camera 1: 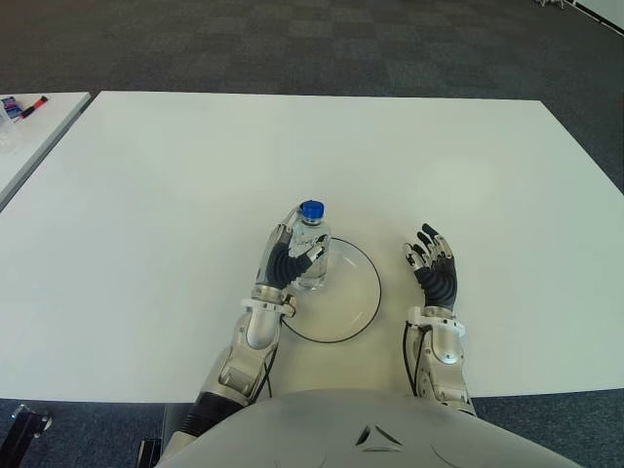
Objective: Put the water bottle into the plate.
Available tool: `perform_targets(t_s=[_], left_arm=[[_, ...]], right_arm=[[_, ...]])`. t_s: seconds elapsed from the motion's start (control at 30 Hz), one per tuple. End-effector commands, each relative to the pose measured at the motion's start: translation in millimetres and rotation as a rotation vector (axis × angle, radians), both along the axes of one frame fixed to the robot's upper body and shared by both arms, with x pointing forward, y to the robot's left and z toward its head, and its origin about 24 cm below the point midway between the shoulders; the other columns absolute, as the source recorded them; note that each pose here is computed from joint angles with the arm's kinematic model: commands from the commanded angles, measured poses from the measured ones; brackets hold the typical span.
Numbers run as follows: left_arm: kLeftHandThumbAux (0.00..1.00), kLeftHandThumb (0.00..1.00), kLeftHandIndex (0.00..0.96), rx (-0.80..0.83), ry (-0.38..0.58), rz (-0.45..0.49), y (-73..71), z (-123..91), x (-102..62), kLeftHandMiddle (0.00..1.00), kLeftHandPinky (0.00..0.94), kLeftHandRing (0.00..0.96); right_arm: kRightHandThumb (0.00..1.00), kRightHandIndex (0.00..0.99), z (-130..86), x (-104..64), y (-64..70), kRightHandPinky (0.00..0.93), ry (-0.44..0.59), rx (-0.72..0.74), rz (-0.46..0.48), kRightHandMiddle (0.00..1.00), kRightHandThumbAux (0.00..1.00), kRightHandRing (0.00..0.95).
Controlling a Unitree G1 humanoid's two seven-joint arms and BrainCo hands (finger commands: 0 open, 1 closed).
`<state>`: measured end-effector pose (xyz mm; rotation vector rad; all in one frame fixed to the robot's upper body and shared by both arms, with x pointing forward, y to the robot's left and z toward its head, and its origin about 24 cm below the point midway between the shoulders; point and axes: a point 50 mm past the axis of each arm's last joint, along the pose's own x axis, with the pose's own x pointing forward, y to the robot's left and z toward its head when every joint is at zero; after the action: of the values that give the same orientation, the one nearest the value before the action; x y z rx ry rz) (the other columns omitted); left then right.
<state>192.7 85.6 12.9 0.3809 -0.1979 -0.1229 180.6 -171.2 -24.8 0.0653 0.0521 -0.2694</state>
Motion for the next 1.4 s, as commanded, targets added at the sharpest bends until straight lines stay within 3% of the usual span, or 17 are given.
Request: perform_targets(t_s=[0.03, 0.7, 0.8, 0.93, 1.4], left_arm=[[0.633, 1.0, 0.243, 0.024, 0.023, 0.004, 2.0, -6.1, -2.7, 0.413, 0.479, 0.507], [0.631, 1.0, 0.208, 0.038, 0.033, 0.011, 4.9, -8.7, -2.7, 0.422, 0.453, 0.498], [0.527, 0.859, 0.185, 0.044, 0.035, 0.011, 5.4, -8.9, -2.6, 0.363, 0.436, 0.422], [0.486, 0.78, 0.164, 0.056, 0.033, 0.011, 5.7, -9.6, -2.3, 0.326, 0.427, 0.378], [0.476, 0.695, 0.142, 0.054, 0.019, 0.004, 5.7, -11.2, -1.2, 0.294, 0.38, 0.33]], right_arm=[[0.542, 0.213, -14.2, -7.8, 7.7, 0.168, 0.079, 0.04, -0.006, 0.143, 0.787, 0.123], [0.531, 0.203, -14.9, -7.4, 7.9, 0.166, 0.08, 0.033, -0.003, 0.144, 0.778, 0.127], [0.529, 0.203, -15.0, -7.3, 7.8, 0.168, 0.08, 0.032, -0.003, 0.144, 0.781, 0.126], [0.532, 0.204, -15.4, -7.2, 7.5, 0.17, 0.08, 0.033, -0.002, 0.145, 0.784, 0.128], [0.542, 0.209, -15.6, -6.7, 6.2, 0.175, 0.082, 0.041, -0.004, 0.145, 0.773, 0.128]])
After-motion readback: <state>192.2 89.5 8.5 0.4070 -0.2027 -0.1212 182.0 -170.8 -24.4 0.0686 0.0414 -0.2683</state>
